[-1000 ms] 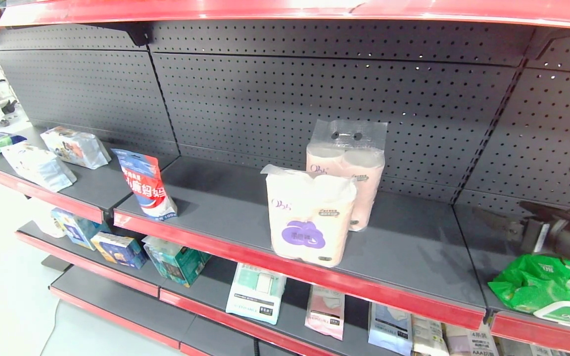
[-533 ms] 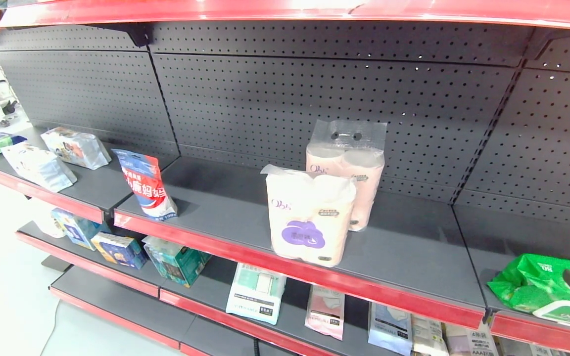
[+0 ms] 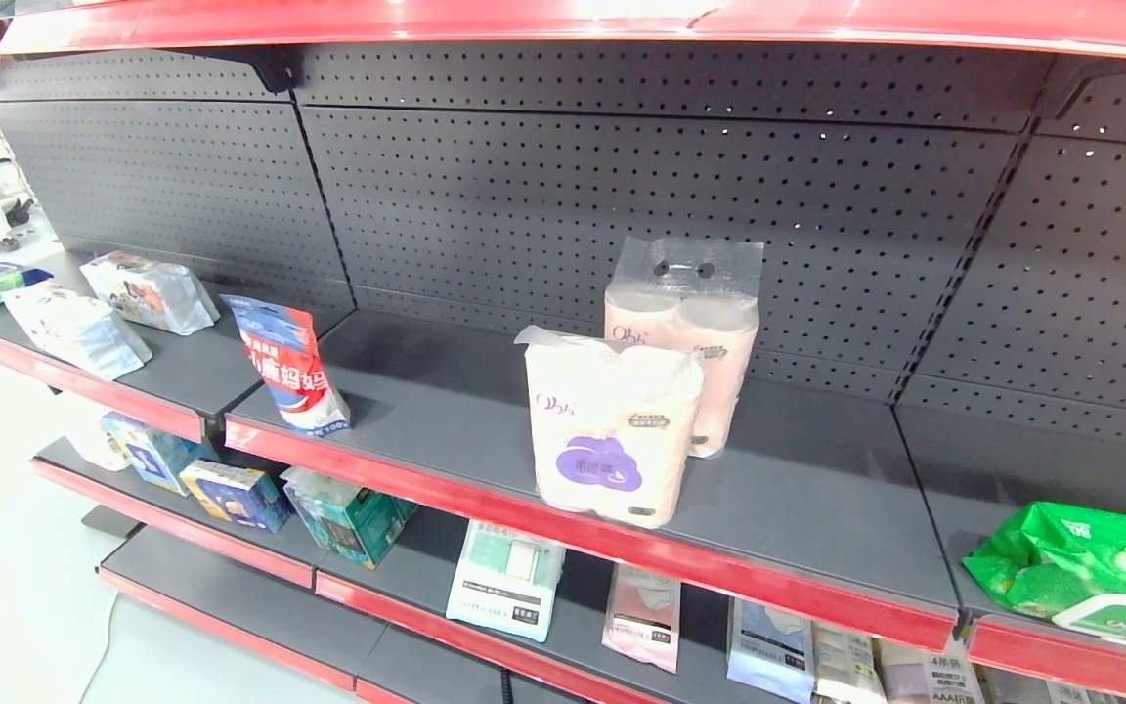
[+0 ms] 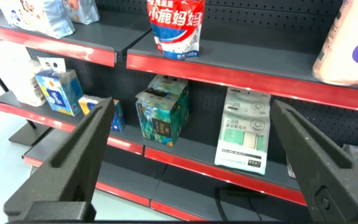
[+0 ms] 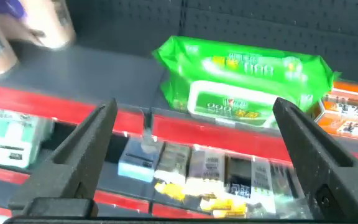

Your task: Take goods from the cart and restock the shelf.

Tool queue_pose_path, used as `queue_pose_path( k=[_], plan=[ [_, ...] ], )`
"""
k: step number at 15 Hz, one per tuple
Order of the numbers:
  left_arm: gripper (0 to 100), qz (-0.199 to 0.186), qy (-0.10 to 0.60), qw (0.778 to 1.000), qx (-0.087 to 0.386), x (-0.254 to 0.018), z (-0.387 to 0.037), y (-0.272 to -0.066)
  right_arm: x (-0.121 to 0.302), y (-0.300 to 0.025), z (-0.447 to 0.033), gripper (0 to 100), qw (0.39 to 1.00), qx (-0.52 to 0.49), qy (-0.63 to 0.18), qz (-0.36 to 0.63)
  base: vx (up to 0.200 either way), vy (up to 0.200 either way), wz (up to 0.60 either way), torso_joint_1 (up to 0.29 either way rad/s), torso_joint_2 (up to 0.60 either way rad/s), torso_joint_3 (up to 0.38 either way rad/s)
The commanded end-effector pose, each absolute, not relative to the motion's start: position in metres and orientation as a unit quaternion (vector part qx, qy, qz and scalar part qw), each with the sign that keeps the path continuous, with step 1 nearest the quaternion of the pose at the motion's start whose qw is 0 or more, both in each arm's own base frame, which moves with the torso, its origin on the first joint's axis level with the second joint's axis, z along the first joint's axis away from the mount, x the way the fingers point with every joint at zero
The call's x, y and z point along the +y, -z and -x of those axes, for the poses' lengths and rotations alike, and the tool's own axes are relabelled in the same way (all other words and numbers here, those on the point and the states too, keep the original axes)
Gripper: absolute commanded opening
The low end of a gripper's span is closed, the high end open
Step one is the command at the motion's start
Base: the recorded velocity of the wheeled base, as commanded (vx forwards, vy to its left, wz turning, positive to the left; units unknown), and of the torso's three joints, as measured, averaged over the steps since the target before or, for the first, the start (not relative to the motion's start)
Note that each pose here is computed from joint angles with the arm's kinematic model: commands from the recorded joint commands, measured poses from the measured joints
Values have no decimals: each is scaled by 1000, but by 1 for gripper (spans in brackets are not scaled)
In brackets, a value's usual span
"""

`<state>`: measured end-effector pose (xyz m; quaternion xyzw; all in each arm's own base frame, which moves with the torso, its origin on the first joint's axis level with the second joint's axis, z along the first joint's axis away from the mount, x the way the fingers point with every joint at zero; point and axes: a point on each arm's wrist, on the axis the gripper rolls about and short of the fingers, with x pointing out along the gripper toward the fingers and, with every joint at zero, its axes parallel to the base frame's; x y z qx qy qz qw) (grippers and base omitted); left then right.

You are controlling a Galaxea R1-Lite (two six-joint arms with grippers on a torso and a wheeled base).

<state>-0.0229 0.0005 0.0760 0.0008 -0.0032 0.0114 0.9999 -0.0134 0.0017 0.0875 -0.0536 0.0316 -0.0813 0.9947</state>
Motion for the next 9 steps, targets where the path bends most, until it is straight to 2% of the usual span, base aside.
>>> queue_pose_path(
  k=[1,2,6,8,9],
  plan=[
    [100,-1,-12,1000,-3,1,23,-76,3,-84,15,100,997,21,47,59,0,0,0,0,0,0],
    [100,-1,-12,1000,-3,1,23,-76,5,-84,15,100,998,27,13,54,0,0,0,0,0,0],
    [100,-1,-12,1000,-3,1,23,-76,5,-85,15,100,998,34,-16,49,0,0,0,0,0,0],
    [100,-1,-12,1000,-3,1,23,-76,4,-84,15,100,998,24,-10,55,0,0,0,0,0,0],
    [100,-1,-12,1000,-3,1,23,-76,2,-84,15,100,998,21,46,49,0,0,0,0,0,0]
  ],
)
